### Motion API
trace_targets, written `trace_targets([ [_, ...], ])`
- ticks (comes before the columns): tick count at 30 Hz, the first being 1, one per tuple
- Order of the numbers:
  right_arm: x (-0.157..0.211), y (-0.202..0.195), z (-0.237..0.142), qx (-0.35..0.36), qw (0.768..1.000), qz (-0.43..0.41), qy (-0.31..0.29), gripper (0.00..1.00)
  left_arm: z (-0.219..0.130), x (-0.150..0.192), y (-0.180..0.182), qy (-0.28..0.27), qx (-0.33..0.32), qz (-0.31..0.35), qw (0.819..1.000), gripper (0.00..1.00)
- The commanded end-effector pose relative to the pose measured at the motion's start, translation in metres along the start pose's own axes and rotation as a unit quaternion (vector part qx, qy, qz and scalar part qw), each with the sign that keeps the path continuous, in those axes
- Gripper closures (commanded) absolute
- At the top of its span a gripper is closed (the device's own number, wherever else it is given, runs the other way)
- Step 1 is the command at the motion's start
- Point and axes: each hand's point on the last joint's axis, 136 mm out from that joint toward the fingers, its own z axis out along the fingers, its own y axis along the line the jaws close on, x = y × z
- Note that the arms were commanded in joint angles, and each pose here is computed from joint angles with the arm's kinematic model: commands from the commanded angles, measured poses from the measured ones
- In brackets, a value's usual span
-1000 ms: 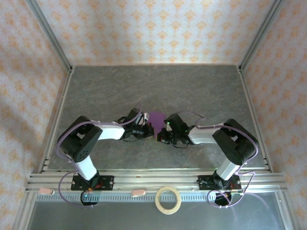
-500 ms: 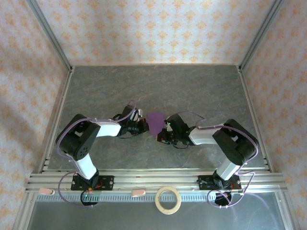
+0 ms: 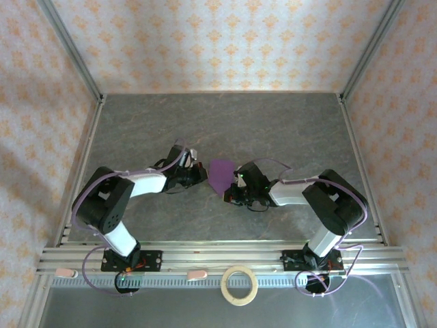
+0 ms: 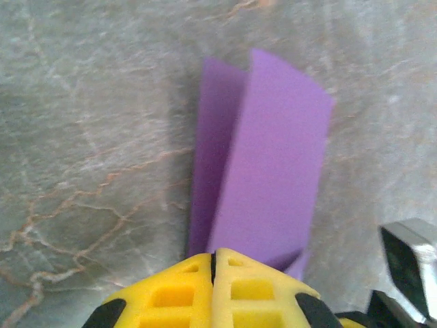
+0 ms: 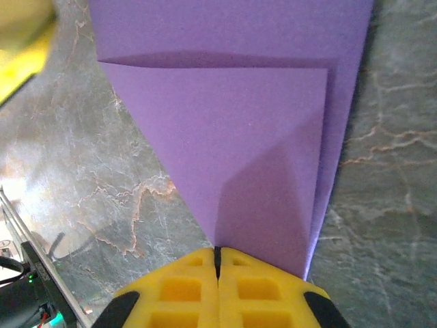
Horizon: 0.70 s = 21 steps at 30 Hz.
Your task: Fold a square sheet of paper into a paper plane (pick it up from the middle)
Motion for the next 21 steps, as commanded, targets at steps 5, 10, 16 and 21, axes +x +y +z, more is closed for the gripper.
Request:
trace_targets([
  [5, 0.044, -0.069, -0.001, 0.116, 0.989, 0.051, 0.07, 1.0, 0.011, 0.029, -0.036, 0.041, 0.063, 0.056, 0.996, 0.98],
  [10, 0.042, -0.065, -0.002, 0.109, 0.99, 0.049, 0.07, 1.0, 0.032, 0.035, -0.026, 0.062, 0.049, 0.054, 0.995, 0.97],
  [16, 0.016, -0.022, -0.01, 0.052, 0.997, 0.033, 0.04, 1.0, 0.043, 0.048, 0.031, 0.078, -0.07, 0.049, 0.993, 1.0],
  [21, -0.013, 0.023, -0.012, -0.019, 0.999, 0.04, 0.004, 1.0, 0.038, 0.067, 0.042, 0.102, -0.062, 0.047, 0.992, 1.0],
])
